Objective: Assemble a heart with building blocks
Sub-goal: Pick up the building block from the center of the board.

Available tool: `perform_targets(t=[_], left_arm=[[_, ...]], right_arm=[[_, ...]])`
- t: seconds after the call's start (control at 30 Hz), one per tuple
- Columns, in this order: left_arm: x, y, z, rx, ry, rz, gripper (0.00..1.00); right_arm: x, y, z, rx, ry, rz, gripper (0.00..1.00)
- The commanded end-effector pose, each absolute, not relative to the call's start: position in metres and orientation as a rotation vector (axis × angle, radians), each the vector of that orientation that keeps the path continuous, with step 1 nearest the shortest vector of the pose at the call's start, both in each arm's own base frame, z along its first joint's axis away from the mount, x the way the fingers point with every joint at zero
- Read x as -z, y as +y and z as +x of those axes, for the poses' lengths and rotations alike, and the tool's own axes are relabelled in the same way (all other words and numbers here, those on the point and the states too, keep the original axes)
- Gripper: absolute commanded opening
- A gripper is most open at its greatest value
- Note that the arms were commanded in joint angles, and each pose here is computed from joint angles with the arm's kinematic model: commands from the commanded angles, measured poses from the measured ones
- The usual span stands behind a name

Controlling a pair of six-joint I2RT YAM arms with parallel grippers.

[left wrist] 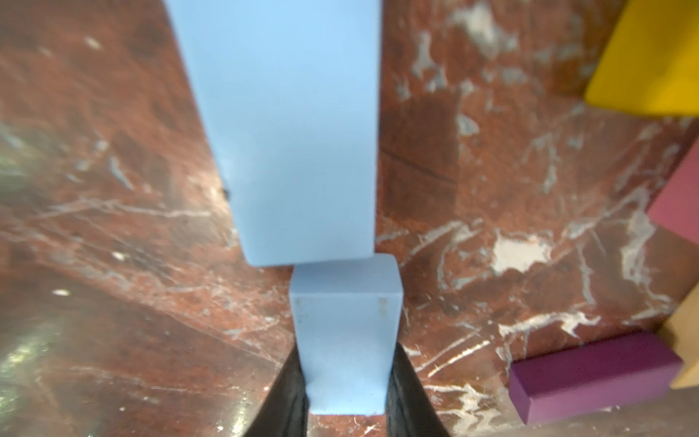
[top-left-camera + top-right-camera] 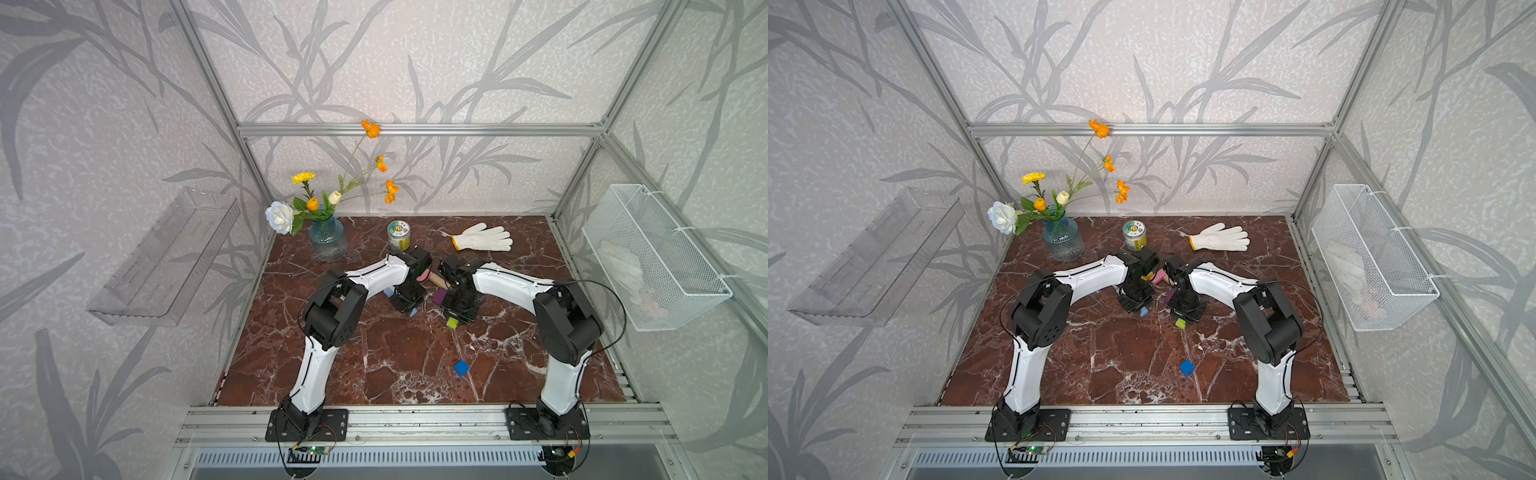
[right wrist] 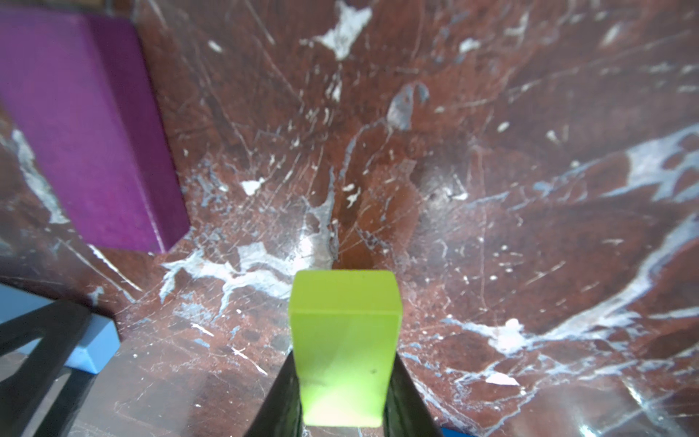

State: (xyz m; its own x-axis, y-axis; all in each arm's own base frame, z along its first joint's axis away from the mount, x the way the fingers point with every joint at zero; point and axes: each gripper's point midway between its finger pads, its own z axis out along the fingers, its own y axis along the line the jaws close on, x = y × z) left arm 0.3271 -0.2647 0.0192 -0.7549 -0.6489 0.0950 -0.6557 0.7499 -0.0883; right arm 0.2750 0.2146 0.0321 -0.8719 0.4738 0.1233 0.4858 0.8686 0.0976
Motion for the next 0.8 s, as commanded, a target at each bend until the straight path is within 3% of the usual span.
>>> perform_targets(t=[0.0, 0.77], left_arm=[[-0.0184, -0.2498, 0.3298, -0.063, -2.903, 1.080, 0.21], [-0.0135, -0.2516, 0.3283, -0.077, -2.857, 1.090, 0.21]], right_arm=[[-0.0411, 0.2101, 0.2756, 0.191, -2.960, -0.781, 0.00], [-0.0353, 0.2111, 0.2816, 0.191, -2.942, -0.774, 0.00]])
